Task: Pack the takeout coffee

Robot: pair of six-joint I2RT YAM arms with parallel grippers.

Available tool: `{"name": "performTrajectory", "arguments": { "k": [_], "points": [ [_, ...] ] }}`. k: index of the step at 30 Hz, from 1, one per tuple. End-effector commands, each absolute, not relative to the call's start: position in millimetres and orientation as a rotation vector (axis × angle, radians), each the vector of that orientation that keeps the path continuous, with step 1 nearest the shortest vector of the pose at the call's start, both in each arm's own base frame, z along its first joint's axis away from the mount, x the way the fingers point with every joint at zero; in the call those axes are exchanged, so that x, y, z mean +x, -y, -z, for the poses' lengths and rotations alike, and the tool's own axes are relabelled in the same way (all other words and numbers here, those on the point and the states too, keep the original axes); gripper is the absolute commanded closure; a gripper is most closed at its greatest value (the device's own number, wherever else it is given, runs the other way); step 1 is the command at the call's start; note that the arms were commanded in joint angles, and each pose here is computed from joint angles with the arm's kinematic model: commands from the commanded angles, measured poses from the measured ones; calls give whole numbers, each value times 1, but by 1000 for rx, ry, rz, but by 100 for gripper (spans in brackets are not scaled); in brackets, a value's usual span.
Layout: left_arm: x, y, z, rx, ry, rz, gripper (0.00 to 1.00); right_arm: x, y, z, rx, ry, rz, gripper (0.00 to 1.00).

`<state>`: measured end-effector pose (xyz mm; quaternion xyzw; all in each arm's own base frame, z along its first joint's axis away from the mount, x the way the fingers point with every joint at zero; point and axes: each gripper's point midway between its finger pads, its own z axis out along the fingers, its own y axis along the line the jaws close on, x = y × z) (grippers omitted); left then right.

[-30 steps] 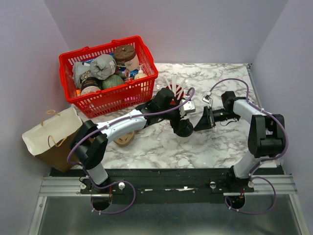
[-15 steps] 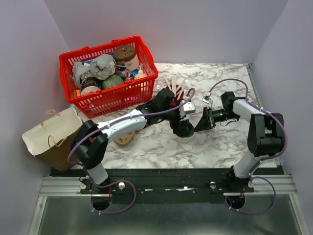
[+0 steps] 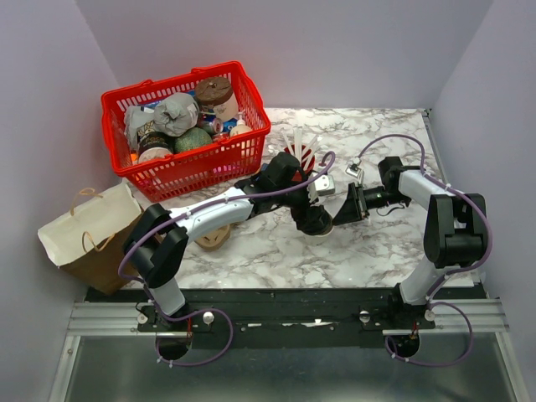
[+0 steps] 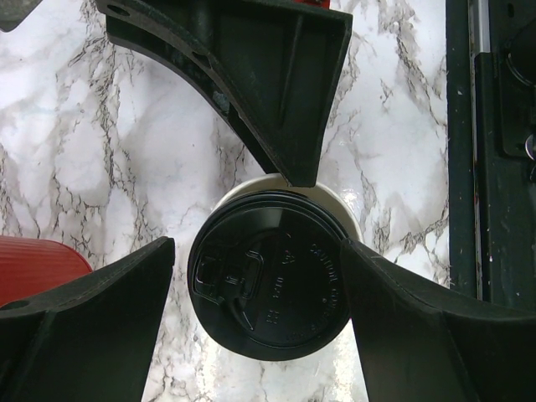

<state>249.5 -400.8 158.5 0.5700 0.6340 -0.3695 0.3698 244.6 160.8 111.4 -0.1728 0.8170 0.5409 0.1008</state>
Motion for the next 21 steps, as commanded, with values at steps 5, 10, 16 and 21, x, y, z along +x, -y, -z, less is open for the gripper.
{"name": "performTrajectory", "arguments": {
  "k": [5, 10, 16, 21],
  "points": [
    [246, 409, -181, 1463, -1550, 979, 11, 255, -159, -123, -561, -2342, -1563, 55],
    [249, 407, -196, 1452, -1521, 949, 10, 255, -159, -124, -560, -2342, -1565, 55],
    [254, 400, -202, 1422, -1536, 913, 9, 256, -159, -125, -562, -2340, -1557, 55],
    [277, 381, -199, 1305, -1643, 788, 9, 257, -158, -126, -566, -2336, -1544, 49]
  ]
}}
